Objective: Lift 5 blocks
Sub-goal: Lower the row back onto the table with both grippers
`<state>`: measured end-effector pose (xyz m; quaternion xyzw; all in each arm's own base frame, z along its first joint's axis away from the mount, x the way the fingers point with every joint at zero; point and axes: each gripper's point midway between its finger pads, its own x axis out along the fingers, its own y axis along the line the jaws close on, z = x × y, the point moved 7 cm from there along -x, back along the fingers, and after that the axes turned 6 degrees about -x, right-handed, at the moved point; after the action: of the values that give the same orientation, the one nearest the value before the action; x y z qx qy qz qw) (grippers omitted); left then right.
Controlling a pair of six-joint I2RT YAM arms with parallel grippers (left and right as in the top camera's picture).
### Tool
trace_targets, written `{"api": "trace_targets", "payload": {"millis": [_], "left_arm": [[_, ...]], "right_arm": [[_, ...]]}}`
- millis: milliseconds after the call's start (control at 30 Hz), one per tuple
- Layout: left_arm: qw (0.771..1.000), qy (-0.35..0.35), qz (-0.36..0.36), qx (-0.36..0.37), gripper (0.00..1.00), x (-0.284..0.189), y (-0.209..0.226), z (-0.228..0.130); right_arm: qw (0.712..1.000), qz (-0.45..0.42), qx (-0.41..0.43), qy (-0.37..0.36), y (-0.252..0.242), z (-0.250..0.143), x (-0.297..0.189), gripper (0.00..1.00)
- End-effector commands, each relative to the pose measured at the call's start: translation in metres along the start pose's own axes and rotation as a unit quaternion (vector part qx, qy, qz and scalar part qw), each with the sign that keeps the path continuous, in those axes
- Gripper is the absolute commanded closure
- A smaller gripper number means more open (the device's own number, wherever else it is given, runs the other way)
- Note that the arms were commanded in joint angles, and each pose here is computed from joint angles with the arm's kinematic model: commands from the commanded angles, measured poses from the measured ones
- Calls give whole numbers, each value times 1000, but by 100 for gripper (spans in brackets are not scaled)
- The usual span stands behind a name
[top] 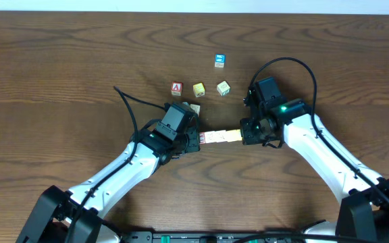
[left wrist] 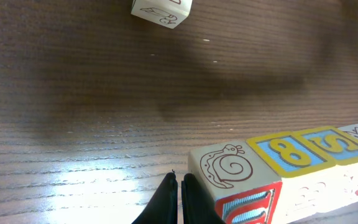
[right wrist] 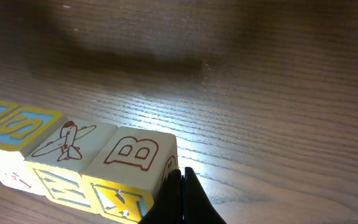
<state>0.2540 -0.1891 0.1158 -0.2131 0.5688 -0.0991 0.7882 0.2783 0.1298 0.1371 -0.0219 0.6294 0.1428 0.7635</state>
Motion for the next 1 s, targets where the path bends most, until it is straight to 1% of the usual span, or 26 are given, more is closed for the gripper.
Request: {"api": "trace_targets", "payload": {"millis": [0,667,700,967], "left_arm": [[997,39,-70,22,93,-3,-28,-12],[997,37,-66,23,93,-2,-27,-13],[997,38,-65,22,94,-1,-27,-13],[997,56,-43,17,93,16,-19,-17]], "right_arm": [[994,104,-23,12,37,0,-1,99],[995,101,-18,19,34,-8,10,99],[995,101,-18,18,34,-8,11,99],[995,97,-19,10,33,-5,11,99]]}}
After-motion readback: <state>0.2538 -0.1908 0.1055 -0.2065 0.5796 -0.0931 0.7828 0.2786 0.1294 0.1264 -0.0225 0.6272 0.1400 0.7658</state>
